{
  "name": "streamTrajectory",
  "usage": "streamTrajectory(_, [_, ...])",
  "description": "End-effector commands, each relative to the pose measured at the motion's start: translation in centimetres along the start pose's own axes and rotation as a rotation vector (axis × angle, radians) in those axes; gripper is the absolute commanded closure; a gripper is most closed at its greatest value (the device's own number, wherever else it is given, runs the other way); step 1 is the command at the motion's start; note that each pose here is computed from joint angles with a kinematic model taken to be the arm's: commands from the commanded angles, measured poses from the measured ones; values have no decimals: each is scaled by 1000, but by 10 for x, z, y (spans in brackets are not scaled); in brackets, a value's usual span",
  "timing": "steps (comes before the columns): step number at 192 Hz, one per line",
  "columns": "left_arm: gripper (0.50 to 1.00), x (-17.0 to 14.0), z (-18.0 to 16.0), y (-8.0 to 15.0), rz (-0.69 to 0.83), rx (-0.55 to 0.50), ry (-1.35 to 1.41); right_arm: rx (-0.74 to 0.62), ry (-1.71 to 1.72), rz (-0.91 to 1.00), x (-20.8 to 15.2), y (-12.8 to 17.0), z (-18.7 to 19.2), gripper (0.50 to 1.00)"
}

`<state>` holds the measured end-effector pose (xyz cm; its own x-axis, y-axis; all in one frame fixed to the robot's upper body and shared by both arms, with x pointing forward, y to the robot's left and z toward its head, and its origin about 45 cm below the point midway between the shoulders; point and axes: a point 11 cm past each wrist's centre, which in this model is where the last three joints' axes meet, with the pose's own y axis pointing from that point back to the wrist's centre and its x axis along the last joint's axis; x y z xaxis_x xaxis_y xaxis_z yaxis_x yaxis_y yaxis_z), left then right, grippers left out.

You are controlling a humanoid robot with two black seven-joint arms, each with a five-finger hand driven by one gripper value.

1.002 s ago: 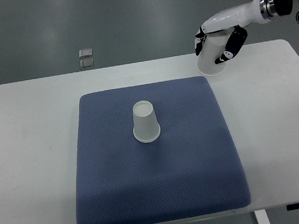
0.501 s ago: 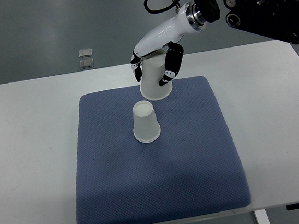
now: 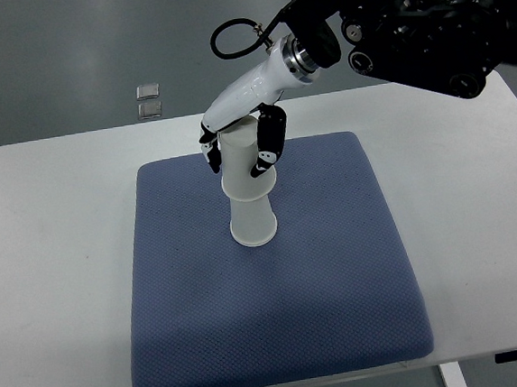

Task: Stack paper cups
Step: 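Lower the held cup onto the inverted cup on the pad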

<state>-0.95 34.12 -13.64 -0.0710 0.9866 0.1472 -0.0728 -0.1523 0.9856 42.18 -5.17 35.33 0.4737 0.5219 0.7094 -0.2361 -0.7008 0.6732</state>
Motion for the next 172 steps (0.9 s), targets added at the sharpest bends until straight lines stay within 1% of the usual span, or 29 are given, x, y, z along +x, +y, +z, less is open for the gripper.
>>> streamTrajectory(1, [500,0,0,0,-1,0,0,-17,-14,3,-4,-2,8,803])
streamTrajectory(37, [500,0,0,0,-1,0,0,-15,-23,-4,-7,-12,7,803])
streamTrajectory(96, [500,0,0,0,1,0,0,-12,-24,-12,-10,-15,6,801])
streamTrajectory(172, [500,0,0,0,-1,0,0,-21,-55,-3,-22,-23,16,801])
